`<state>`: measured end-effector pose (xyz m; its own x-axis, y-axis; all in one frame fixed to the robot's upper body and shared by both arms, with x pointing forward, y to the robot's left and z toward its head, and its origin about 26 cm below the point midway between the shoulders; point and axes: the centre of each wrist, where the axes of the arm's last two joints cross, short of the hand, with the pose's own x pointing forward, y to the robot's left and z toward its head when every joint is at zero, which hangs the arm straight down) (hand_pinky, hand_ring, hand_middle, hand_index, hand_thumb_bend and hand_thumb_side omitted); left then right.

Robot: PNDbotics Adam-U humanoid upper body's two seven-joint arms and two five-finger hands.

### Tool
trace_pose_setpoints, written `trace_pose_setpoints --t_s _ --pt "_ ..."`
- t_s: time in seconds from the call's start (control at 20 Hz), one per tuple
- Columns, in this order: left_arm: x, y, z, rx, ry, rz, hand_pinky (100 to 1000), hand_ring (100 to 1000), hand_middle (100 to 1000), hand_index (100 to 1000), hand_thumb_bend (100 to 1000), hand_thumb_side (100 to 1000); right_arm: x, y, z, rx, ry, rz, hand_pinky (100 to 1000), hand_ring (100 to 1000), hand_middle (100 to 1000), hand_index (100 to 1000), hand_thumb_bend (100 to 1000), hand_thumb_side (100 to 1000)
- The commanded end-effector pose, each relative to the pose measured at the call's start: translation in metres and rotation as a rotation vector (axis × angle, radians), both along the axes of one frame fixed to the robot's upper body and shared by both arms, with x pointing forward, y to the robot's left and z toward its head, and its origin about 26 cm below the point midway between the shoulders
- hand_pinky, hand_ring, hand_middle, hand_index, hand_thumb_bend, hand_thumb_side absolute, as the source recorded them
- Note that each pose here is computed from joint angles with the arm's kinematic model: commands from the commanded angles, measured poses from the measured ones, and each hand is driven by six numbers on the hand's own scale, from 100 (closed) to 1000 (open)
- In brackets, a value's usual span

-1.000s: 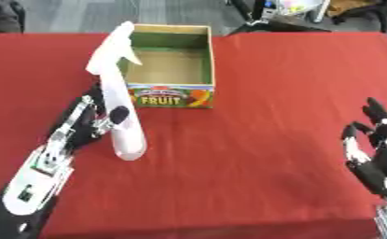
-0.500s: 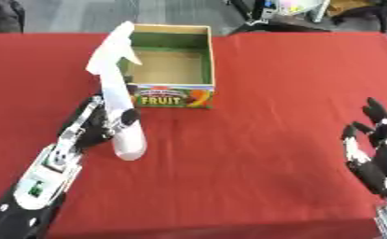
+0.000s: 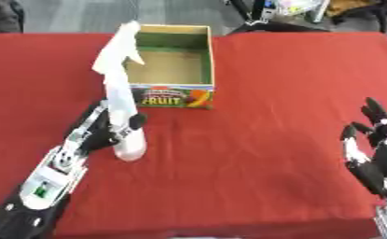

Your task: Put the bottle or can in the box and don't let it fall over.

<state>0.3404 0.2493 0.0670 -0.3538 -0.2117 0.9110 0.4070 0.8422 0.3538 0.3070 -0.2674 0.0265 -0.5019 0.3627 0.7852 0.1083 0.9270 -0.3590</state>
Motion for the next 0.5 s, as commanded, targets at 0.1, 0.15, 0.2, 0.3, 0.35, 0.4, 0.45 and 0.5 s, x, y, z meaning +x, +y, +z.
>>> trace_pose_setpoints --t_s 0.1,0.15,0.2,0.3,0.35,0.4,0.45,0.5 --pt "0.0028 -0.0029 0.0041 0.008 -0.011 -0.020 439 599 500 594 255 206 0.0028 -0.0038 0.0086 -0.015 -0.025 0.006 858 1000 1000 1000 100 470" --pt "0.0032 -0.0038 0.0030 0.005 -0.005 -0.023 398 562 465 561 176 134 0.0028 -0.0038 0.0085 -0.015 -0.024 0.006 858 1000 1000 1000 100 470" --pt "0.0037 -0.0047 0.0022 -0.001 0.001 -0.026 340 515 417 520 100 100 0.0028 -0.0037 0.0085 -0.015 -0.024 0.007 858 1000 1000 1000 100 470" --pt "0.0048 -0.0068 0.0018 -0.016 0.007 -0.025 232 435 327 443 100 100 0.0028 -0.0036 0.0084 -0.015 -0.024 0.007 858 1000 1000 1000 100 470" --pt "0.0052 -0.0080 0.0021 -0.024 0.007 -0.023 211 418 310 427 100 100 0.0028 -0.0036 0.0085 -0.015 -0.024 0.008 858 1000 1000 1000 100 470" --pt "0.0056 -0.0094 0.0028 -0.033 0.004 -0.020 154 367 261 377 100 157 0.0028 -0.0036 0.0085 -0.015 -0.024 0.008 858 1000 1000 1000 100 470" --pt "0.0059 -0.0107 0.0037 -0.040 0.000 -0.018 127 341 235 350 100 188 0.0028 -0.0035 0.0085 -0.015 -0.024 0.008 858 1000 1000 1000 100 470" --pt "0.0062 -0.0119 0.0053 -0.045 -0.007 -0.019 122 335 227 342 100 196 0.0029 -0.0034 0.0085 -0.015 -0.024 0.008 858 1000 1000 1000 100 470"
